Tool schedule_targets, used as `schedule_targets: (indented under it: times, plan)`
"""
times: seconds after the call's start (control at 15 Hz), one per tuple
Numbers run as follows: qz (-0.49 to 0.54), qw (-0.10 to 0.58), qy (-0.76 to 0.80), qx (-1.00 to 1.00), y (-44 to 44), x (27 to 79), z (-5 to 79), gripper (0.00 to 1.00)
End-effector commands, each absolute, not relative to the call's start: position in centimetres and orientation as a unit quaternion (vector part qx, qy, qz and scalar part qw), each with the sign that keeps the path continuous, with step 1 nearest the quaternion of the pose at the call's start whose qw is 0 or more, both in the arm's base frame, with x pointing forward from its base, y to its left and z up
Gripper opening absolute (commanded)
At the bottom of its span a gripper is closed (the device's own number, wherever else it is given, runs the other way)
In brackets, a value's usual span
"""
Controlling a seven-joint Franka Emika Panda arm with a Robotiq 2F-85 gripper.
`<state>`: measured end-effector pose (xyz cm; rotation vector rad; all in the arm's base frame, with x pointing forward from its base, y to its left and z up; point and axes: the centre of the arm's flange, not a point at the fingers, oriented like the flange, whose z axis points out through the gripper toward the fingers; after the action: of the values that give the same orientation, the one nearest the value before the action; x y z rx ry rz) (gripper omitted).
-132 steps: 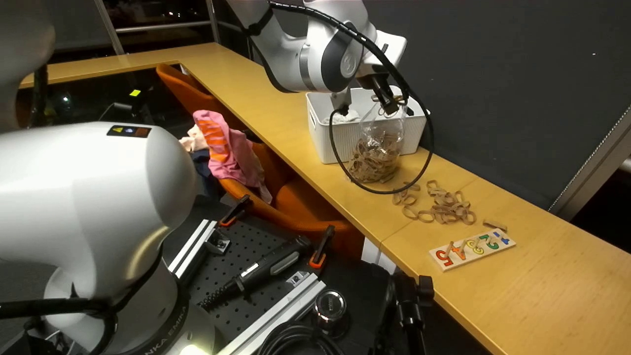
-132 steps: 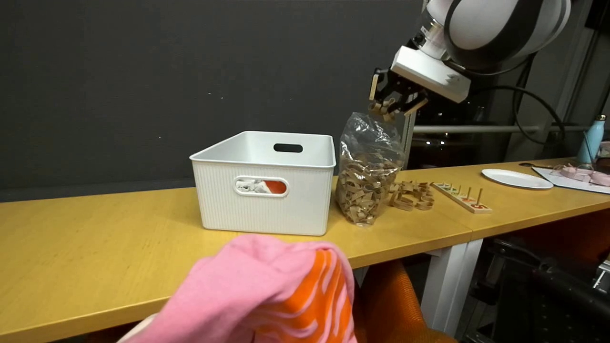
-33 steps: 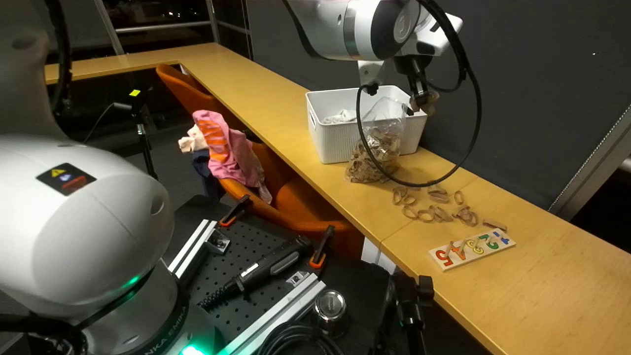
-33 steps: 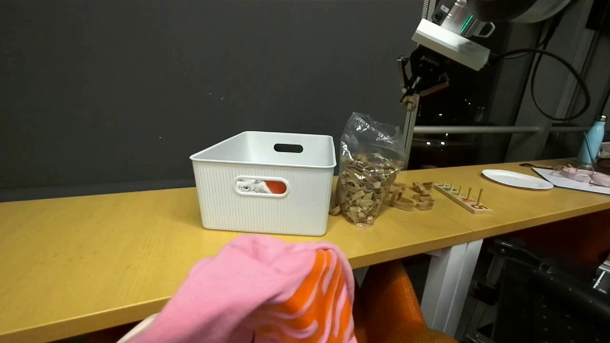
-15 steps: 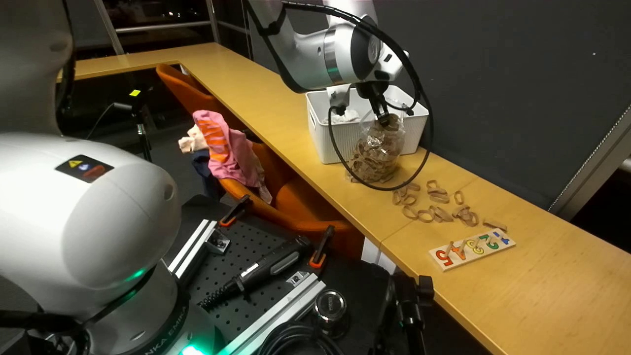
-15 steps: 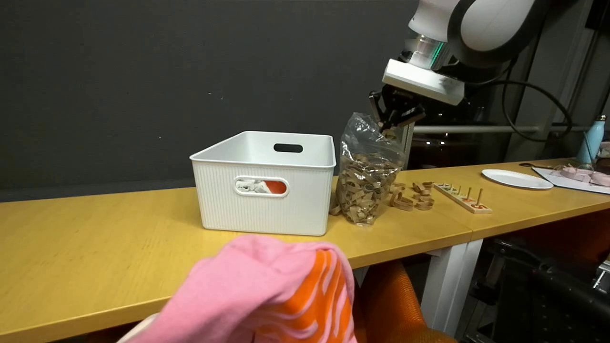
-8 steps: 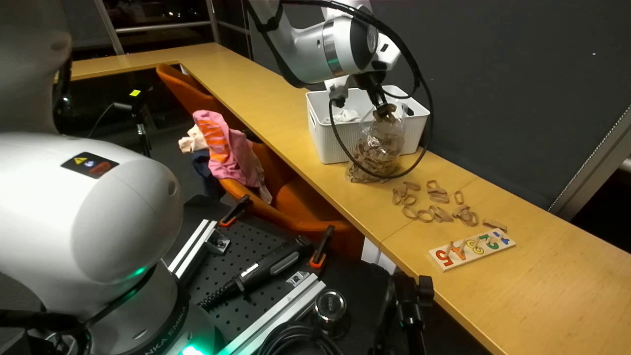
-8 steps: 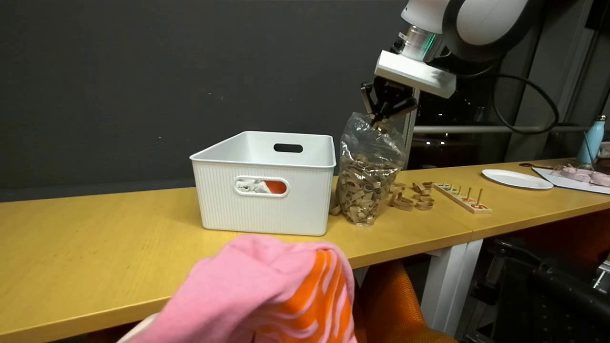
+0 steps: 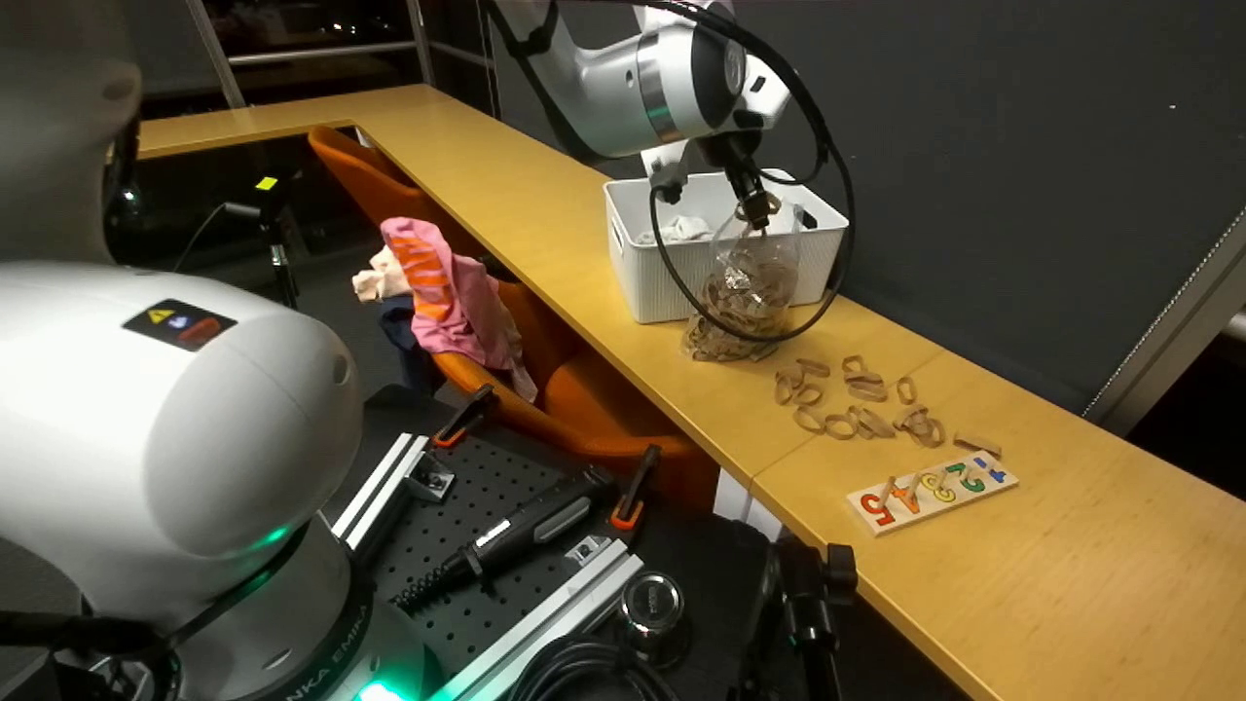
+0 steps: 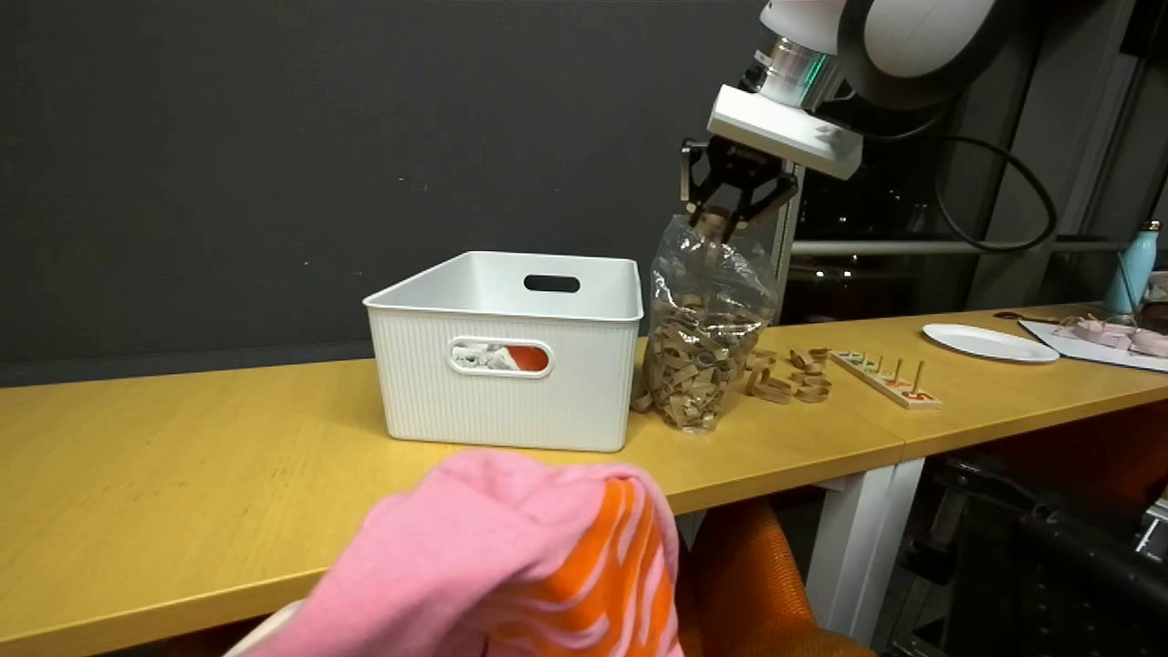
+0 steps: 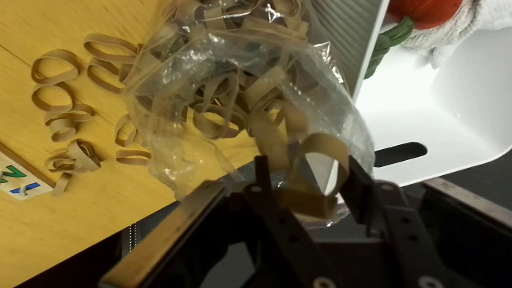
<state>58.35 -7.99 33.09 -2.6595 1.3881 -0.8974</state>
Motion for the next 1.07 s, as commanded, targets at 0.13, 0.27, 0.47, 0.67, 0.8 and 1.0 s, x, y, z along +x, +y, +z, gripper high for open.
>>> schedule_targets:
  times: [0.13, 0.27, 0.47, 0.67, 0.8, 1.0]
  plan:
    - [-0.296, 0.002, 0.453, -0.841, -7.9, 58.6, 34.0, 0.94]
    - [-0.301, 0.002, 0.460, -0.836, -8.5, 58.2, 34.5, 1.00]
    - [-0.290, 0.001, 0.493, -0.820, -11.4, 55.8, 34.3, 1.00]
    - [-0.270, -0.011, 0.533, -0.802, -15.5, 51.5, 32.4, 1.00]
    - [-0.253, -0.020, 0.559, -0.789, -18.2, 49.0, 31.7, 1.00]
    - [-0.230, -0.024, 0.595, -0.769, -23.1, 46.9, 30.5, 1.00]
